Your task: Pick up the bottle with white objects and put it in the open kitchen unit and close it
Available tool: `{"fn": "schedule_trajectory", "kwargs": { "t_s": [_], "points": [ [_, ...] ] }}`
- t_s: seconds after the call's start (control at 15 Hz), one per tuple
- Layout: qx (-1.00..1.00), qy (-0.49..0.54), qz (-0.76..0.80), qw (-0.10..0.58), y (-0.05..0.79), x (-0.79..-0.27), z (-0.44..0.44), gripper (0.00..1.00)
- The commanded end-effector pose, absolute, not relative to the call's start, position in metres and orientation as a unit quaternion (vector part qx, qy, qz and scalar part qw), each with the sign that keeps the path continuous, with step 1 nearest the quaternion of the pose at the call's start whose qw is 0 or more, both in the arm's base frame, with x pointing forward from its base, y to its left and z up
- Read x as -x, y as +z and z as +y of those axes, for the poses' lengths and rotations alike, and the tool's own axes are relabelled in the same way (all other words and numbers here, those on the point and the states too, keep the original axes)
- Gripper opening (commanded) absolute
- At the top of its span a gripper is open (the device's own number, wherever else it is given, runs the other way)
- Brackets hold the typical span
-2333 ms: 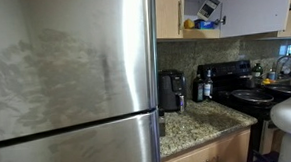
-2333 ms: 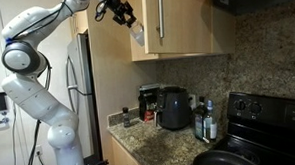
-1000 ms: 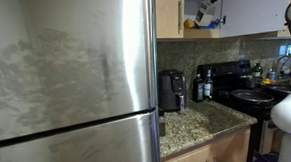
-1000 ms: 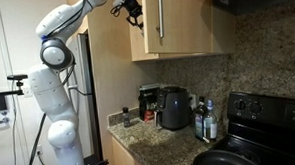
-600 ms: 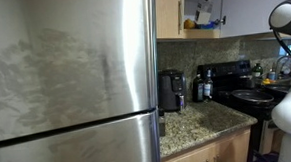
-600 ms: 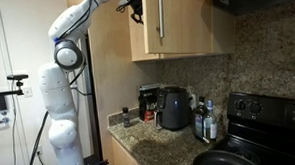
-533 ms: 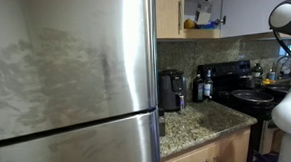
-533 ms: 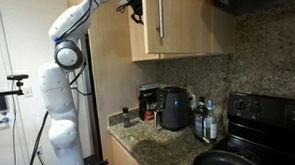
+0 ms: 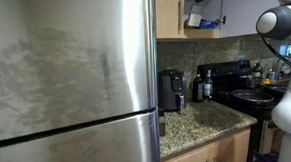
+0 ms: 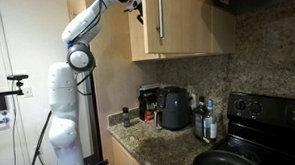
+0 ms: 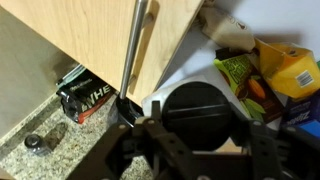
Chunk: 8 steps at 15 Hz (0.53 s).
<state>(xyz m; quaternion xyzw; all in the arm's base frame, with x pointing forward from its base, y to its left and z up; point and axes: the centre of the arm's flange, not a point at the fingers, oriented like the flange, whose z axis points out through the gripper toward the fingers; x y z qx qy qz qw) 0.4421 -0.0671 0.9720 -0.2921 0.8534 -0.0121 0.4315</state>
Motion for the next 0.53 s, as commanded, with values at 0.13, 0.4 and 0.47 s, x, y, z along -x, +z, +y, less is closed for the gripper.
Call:
{"fn": "schedule_trajectory", "kwargs": {
  "t_s": [0.13, 0.4, 0.47],
  "points": [
    [0.254, 0.005, 0.855, 0.452, 0.974, -0.455, -0.07, 0.62],
    [0.23, 0.018, 0.852, 0.47, 0.978, -0.47, -0.076, 0.37],
    [0.215, 0.03, 0.85, 0.48, 0.988, -0.475, -0.079, 0.37]
  ]
}}
